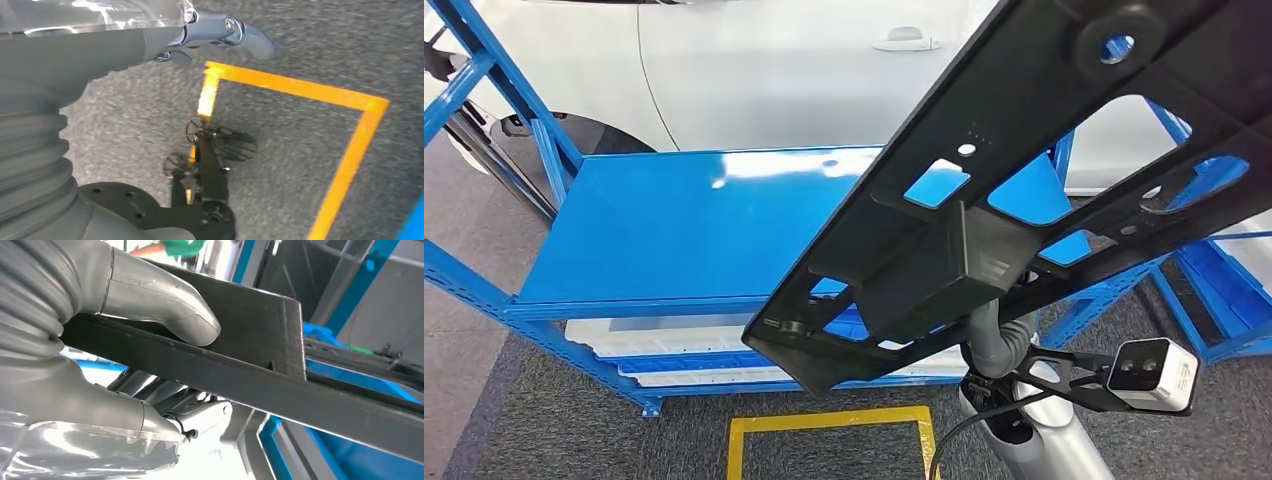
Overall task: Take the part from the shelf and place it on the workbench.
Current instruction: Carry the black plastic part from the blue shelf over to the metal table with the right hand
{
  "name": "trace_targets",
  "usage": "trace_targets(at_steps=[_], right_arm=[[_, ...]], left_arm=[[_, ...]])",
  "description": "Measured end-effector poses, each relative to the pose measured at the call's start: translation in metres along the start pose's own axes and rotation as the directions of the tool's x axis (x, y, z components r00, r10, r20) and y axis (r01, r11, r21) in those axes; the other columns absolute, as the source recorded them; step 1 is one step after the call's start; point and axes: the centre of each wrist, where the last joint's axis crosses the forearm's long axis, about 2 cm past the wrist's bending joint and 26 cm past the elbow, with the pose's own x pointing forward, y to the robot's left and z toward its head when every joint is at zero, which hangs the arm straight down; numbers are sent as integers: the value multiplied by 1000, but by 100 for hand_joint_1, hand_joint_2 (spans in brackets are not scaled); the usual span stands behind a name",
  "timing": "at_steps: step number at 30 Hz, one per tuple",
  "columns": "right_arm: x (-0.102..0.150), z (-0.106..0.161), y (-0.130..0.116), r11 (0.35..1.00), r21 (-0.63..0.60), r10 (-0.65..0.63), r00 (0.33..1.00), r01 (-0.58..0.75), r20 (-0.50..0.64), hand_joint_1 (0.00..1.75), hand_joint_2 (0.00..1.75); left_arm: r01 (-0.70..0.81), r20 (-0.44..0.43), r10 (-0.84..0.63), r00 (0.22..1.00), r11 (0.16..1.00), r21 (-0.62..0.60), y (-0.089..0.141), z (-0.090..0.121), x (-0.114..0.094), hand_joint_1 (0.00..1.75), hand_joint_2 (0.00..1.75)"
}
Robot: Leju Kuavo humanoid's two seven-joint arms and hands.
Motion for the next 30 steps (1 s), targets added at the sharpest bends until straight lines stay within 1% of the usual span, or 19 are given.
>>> trace_targets(at_steps=[6,10,22,30], right_arm=[[14,10,-10,999,-19,50,999,-50,0,175,175],[19,12,-17,997,-26,69,998,-68,3,175,175],[31,29,-41,996,-61,55,997,-58,-51,175,175],[33,30,-46,997,-41,59,997,-61,-58,175,175]], left_arm=[[-9,-7,9,1000,1000,16,7,-1,2,0,175],[-21,-7,21,1000,999,25,9,-3,5,0,175],[-51,-34,53,998,998,44,7,1,-2,0,175],[-56,-46,59,997,997,54,6,3,-6,0,175]])
